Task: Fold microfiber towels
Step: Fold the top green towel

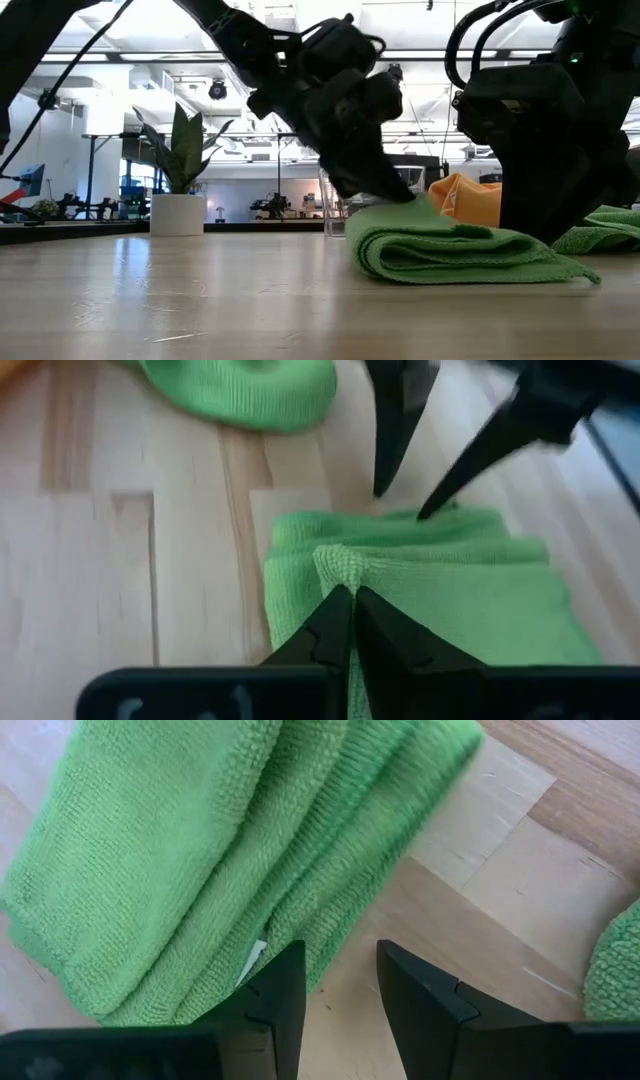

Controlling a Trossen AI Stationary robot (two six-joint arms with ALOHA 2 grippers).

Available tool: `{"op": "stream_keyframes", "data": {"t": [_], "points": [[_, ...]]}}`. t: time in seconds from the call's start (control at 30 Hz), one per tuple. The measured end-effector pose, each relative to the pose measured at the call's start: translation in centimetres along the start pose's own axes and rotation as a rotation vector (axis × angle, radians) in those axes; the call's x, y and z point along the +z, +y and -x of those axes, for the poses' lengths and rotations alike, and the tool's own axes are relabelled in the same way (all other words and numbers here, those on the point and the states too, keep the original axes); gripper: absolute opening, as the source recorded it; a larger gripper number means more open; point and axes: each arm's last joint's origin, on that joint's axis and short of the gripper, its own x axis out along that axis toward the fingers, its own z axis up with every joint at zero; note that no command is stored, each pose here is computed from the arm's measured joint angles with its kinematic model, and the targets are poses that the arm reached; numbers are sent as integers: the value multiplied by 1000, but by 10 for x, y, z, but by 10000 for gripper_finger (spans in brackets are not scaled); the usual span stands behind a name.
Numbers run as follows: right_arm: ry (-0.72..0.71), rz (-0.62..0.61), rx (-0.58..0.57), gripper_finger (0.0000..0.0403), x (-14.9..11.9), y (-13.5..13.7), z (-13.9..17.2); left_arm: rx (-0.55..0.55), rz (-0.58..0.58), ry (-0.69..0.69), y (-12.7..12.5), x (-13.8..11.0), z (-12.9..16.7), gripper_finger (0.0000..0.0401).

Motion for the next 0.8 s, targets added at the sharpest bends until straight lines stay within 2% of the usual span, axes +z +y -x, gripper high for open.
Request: {"op": "stream_keyframes", "data": {"t": [0.23, 0.43, 0.6, 0.8], "points": [[0, 0, 0, 121, 0, 0, 0, -7, 33, -92, -4, 15, 2, 0], [-1, 0, 1, 121, 0, 0, 0, 5, 80, -68, -6, 9, -3, 0], [-1, 0, 1, 121, 0, 0, 0, 39, 73, -64, -13, 5, -7, 0], [-4, 1, 1, 121, 0, 0, 0, 85, 105, -129, -15, 10, -8, 0]]}}
